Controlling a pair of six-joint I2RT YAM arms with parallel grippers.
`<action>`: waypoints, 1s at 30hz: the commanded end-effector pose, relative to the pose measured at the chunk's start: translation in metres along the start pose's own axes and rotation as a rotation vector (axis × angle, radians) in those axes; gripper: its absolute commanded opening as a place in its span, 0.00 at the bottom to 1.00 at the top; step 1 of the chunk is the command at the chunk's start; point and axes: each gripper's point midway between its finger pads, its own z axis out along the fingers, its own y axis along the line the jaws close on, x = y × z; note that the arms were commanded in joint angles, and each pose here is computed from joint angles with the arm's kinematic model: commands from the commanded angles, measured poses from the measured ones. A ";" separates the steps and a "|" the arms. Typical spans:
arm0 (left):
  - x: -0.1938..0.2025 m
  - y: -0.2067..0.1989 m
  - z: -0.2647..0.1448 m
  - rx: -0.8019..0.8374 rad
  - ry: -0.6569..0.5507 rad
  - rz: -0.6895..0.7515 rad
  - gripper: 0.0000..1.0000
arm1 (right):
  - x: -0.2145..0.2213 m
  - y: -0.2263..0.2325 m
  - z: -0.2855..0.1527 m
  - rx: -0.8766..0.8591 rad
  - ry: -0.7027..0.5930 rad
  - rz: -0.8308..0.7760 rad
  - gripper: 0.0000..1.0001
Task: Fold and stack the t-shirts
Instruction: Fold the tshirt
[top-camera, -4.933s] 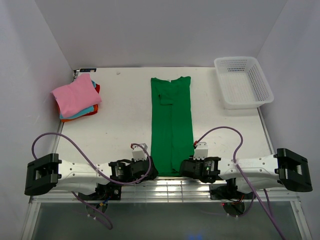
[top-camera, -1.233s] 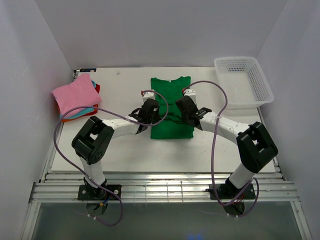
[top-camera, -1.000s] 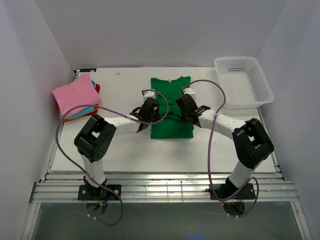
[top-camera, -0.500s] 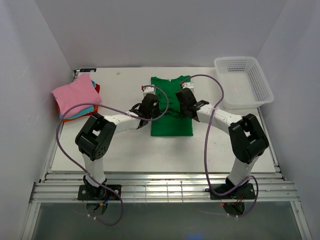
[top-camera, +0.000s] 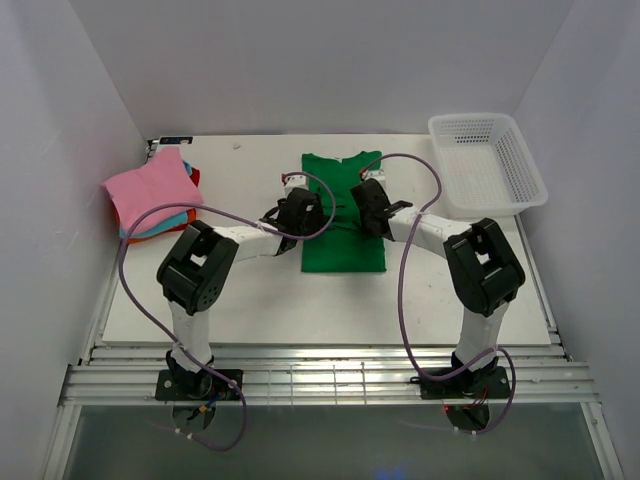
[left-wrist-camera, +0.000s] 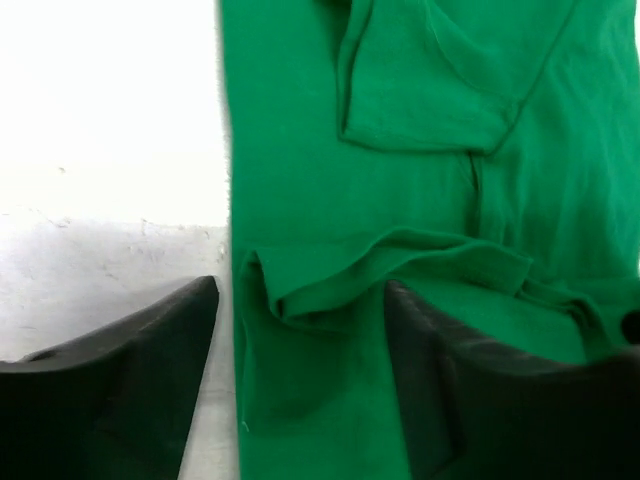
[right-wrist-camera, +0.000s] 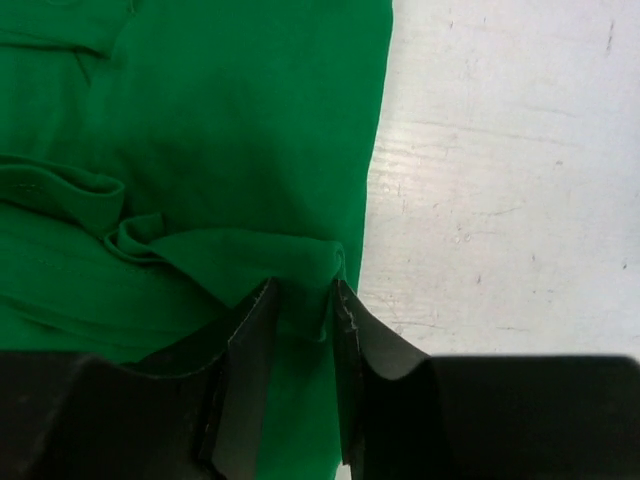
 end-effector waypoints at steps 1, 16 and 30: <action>-0.068 -0.015 -0.016 0.004 -0.164 -0.028 0.80 | -0.057 -0.002 -0.012 0.007 -0.145 0.024 0.38; -0.083 -0.041 -0.064 0.175 -0.165 -0.145 0.00 | -0.085 0.015 -0.075 -0.233 -0.267 0.002 0.08; 0.032 -0.059 -0.054 0.275 0.080 -0.180 0.00 | -0.028 0.080 -0.047 -0.543 -0.098 -0.012 0.08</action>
